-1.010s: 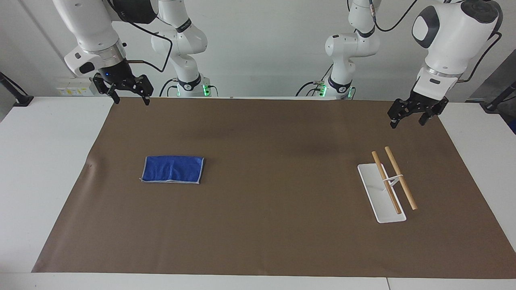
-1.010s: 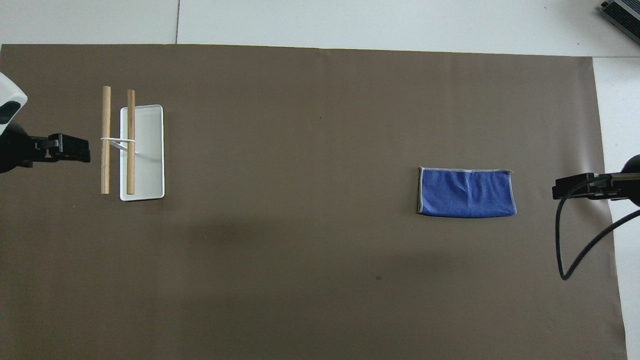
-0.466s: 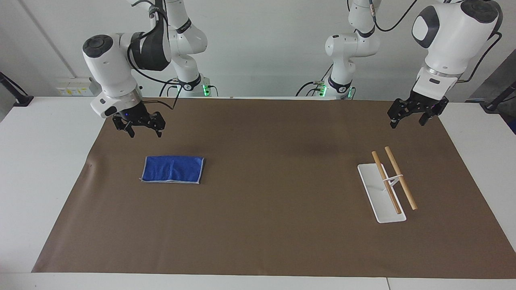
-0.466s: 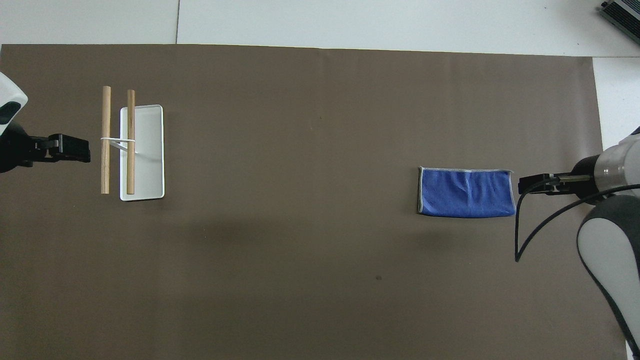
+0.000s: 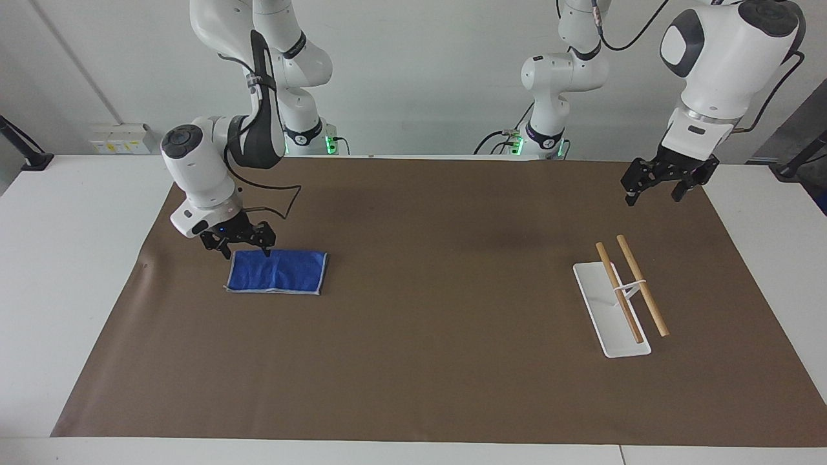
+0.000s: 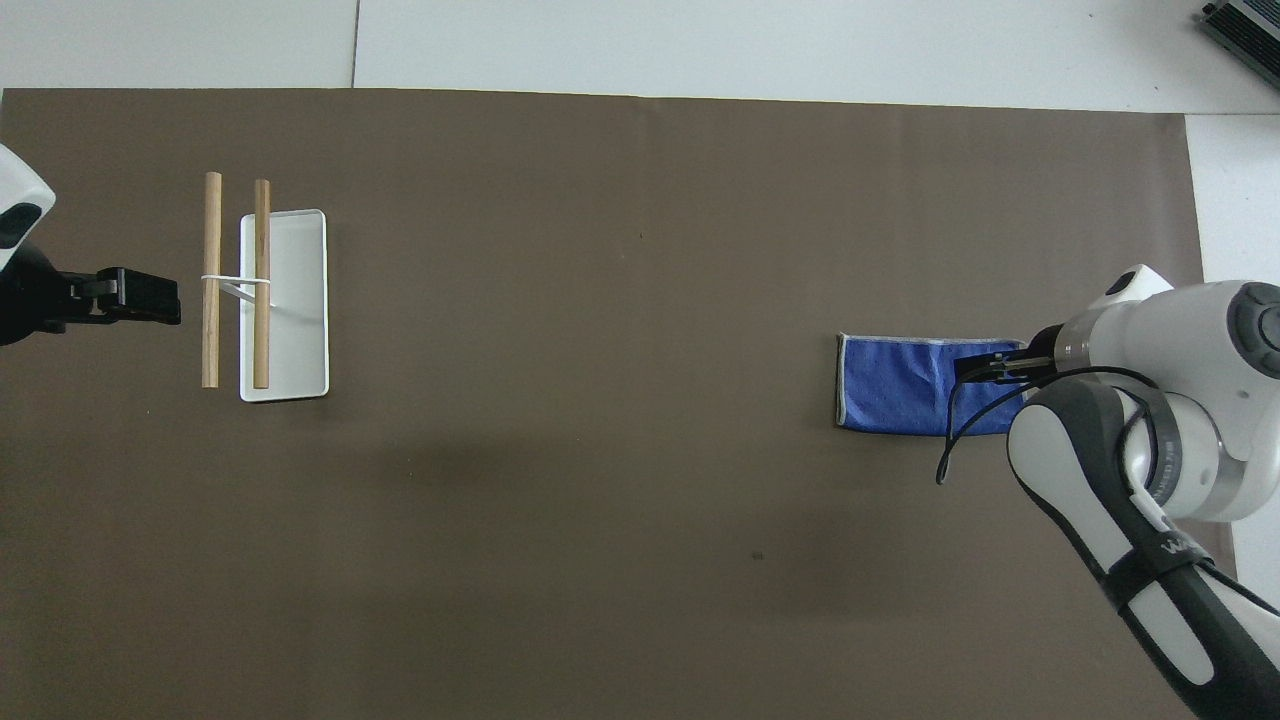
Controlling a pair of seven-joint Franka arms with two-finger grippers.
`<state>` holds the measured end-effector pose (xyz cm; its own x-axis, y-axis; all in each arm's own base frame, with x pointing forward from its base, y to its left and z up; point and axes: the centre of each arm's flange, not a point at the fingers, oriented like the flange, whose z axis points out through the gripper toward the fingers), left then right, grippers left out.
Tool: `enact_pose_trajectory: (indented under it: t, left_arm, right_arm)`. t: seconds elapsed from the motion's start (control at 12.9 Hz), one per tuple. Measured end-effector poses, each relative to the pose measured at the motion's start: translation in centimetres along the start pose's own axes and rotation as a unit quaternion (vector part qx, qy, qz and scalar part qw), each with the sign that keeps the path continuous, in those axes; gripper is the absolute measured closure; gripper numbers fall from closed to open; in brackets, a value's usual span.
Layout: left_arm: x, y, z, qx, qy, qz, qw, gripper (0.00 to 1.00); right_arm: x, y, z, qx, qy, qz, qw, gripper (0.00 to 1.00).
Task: Right arm passes towel to left arm to hang
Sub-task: 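Reach the right gripper down to the blue towel's near edge, then close the right gripper on the blue towel's edge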
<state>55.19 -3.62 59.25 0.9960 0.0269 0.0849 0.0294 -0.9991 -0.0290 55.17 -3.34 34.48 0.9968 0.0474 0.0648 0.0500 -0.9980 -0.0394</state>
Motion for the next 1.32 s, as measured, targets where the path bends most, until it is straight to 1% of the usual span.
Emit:
enact_pose_trajectory:
  t: [0.16,0.47,0.78,1.32]
  left_arm:
    - [0.0,0.0,0.0,0.0,0.002,0.0,1.0,0.0]
    - [0.0,0.0,0.0,0.0,0.002,0.0,1.0,0.0]
    - [0.0,0.0,0.0,0.0,0.002,0.0,1.0,0.0]
    - [0.0,0.5,-0.1,-0.001,0.002,0.005,1.0,0.0]
  right_arm:
    - [0.0,0.2,2.0,-0.001,0.015,0.001,1.0,0.0]
    - [-0.3,0.0,4.8,-0.006,0.015,-0.001,1.0,0.0]
    - [-0.3,-1.3,5.6,-0.005,0.013,-0.013,1.0,0.0]
    - [-1.0,-1.3,6.7,-0.007,0.013,-0.012,1.0,0.0]
